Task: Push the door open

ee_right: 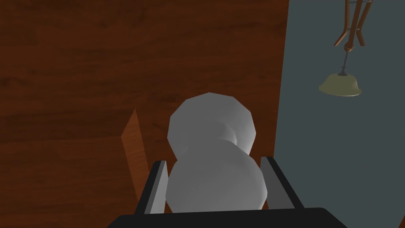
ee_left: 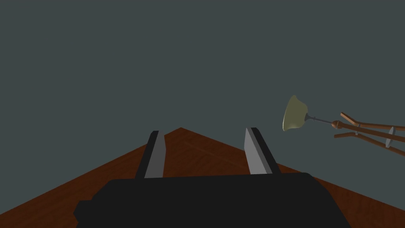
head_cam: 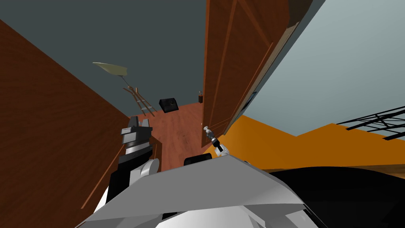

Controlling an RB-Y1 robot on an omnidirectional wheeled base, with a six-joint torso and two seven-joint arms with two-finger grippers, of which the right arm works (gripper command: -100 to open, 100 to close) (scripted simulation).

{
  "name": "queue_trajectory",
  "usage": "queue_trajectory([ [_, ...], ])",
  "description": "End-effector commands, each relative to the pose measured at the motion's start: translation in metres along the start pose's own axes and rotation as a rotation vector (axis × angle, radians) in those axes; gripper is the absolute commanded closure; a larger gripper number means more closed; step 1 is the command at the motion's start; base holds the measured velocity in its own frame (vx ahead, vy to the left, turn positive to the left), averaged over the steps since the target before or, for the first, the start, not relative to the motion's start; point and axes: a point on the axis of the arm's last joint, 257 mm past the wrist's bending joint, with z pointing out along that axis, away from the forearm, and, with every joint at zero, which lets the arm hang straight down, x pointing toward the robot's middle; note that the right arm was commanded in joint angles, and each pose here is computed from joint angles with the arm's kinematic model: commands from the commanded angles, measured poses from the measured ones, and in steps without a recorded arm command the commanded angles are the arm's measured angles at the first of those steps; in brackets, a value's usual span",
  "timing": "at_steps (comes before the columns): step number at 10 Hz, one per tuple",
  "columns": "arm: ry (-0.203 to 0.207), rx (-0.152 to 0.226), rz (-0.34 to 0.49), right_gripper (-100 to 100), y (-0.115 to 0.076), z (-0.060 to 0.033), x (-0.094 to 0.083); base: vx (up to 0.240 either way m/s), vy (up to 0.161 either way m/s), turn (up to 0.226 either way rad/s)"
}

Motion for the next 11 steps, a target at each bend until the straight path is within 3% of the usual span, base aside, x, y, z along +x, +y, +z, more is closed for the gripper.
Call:
queue_trajectory([
  [1, 0.002, -0.001, 0.003, 100, 0.0015, -0.0007, 0.001, -0.022, -0.011, 0.01],
  [4, 0.002, -0.001, 0.003, 100, 0.0015, -0.0007, 0.001, -0.008, -0.003, -0.002],
  [11, -0.005, 0.021, 0.227, 100, -0.0051, -0.0005, 0.0002, 0.025, 0.012, -0.003],
])
